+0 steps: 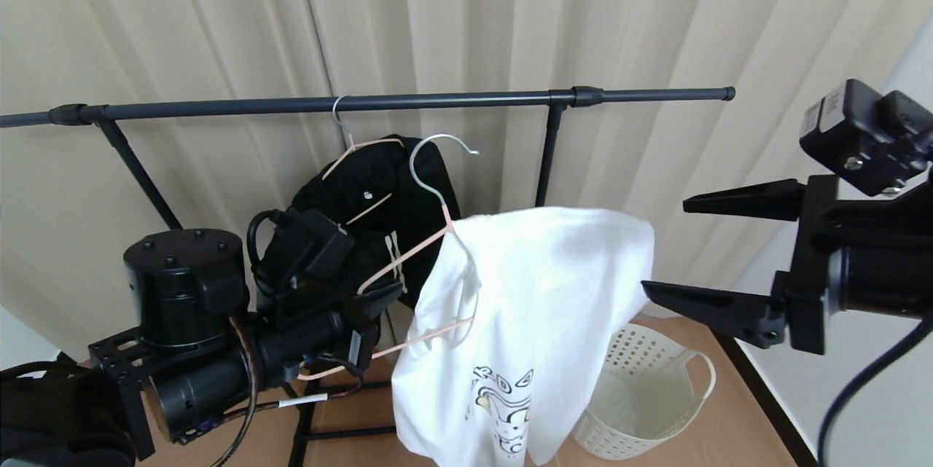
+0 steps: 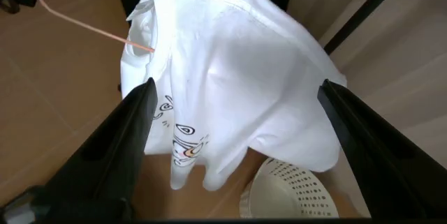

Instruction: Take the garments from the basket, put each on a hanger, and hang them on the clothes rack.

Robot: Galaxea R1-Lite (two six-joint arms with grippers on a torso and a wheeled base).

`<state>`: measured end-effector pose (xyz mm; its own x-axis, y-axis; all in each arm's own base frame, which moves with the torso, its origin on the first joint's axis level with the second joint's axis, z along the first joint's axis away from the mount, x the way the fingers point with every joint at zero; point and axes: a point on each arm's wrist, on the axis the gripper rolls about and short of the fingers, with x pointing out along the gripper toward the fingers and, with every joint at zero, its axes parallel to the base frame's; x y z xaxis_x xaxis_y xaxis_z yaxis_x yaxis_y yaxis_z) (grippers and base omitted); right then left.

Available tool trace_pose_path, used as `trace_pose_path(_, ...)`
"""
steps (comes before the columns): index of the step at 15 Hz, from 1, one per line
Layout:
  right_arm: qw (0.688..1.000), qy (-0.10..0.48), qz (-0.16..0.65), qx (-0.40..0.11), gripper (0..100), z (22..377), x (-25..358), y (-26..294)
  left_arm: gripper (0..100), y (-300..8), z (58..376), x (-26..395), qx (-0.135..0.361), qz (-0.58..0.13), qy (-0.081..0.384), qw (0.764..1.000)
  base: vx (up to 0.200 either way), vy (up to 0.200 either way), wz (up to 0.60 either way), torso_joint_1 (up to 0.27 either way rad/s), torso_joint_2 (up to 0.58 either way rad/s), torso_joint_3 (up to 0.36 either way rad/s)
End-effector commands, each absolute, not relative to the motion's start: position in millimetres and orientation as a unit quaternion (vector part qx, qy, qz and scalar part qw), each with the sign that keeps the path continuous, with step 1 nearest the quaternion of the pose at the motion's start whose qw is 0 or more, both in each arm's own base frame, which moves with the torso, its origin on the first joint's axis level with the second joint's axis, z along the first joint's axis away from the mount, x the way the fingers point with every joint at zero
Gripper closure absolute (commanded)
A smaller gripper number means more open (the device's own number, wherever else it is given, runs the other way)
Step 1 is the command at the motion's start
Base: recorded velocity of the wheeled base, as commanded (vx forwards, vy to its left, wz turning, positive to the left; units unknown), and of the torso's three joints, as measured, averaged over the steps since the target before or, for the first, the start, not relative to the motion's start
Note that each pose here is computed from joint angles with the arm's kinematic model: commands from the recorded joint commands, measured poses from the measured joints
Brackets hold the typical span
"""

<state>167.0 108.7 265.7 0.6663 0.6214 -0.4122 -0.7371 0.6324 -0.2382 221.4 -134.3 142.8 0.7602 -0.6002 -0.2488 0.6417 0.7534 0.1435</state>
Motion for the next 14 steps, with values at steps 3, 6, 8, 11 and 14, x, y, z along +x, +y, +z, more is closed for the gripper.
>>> trace_pose_path(3,0.839,0.181,0.452,-0.241,0,286.6,175.3,110.1,100,-129.1,132.8,211.4,0.144,-0.367,0.098,0.914,0.0,0.0,0.0,0.0,0.0,0.0)
trace_pose_path(6,0.788,0.238,0.503,-0.263,0,274.5,187.1,118.7,100,-139.2,134.4,204.5,0.161,-0.391,0.084,0.902,0.0,0.0,0.0,0.0,0.0,0.0)
trace_pose_path(8,0.775,0.253,0.51,-0.273,0,265.1,198.0,125.5,100,-146.7,136.5,198.1,0.162,-0.408,0.077,0.895,0.0,0.0,0.0,0.0,0.0,0.0)
trace_pose_path(11,0.757,0.254,0.528,-0.289,0,254.5,209.9,132.9,100,-151.8,139.1,193.6,0.161,-0.418,0.07,0.891,0.0,0.0,0.0,0.0,0.0,0.0)
trace_pose_path(14,0.745,0.254,0.546,-0.286,0,249.8,219.8,139.5,100,-152.6,140.6,194.2,0.161,-0.419,0.067,0.891,0.0,0.0,0.0,0.0,0.0,0.0)
